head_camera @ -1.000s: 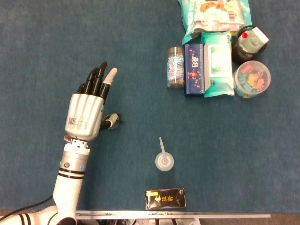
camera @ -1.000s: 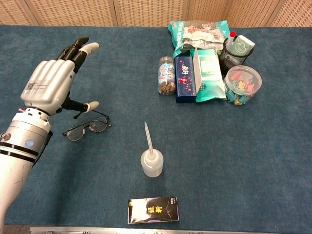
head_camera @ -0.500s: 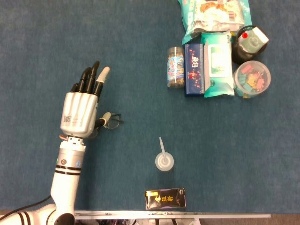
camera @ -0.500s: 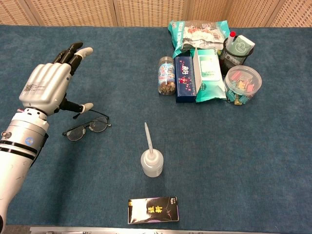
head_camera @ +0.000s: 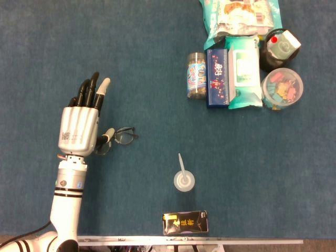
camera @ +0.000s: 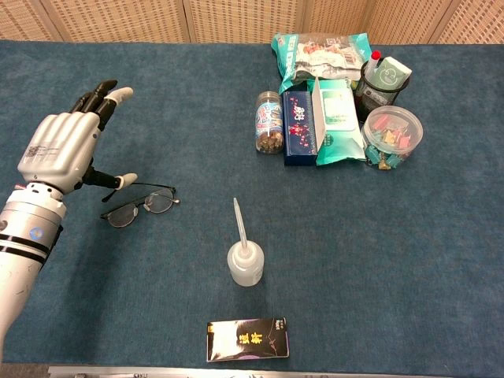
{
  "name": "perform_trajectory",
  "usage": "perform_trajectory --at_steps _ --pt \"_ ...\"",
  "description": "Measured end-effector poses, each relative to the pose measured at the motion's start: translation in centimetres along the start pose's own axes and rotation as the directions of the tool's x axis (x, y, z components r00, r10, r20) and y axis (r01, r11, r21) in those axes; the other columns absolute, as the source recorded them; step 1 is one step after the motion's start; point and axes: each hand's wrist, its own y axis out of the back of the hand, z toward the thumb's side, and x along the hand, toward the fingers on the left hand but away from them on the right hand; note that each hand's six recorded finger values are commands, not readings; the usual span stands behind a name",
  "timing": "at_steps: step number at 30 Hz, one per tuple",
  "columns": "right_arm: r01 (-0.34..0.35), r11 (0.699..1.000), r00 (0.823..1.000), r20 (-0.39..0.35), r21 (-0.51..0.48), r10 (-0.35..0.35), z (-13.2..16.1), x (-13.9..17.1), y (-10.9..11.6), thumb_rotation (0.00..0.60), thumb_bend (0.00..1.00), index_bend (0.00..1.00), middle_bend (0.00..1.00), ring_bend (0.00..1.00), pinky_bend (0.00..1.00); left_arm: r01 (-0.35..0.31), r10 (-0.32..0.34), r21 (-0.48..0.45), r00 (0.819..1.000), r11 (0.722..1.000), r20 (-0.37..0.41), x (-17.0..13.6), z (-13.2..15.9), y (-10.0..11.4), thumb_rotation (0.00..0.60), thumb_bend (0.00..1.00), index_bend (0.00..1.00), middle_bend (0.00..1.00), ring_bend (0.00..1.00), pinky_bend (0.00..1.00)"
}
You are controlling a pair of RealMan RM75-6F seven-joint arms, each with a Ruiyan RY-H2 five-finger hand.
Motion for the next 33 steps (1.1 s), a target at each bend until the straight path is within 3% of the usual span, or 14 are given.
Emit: perform_trajectory --at_steps 33 --pt "0.007 1.000 1.000 0.003 -0.004 -0.007 -0.2 0.1 0.3 0.600 0.52 0.56 0.45 0.32 0.30 0.047 -0.047 0.010 0.999 0.999 -0.012 -1.5 -1.6 -3.1 0.600 0.12 0.08 0.00 0.09 0.35"
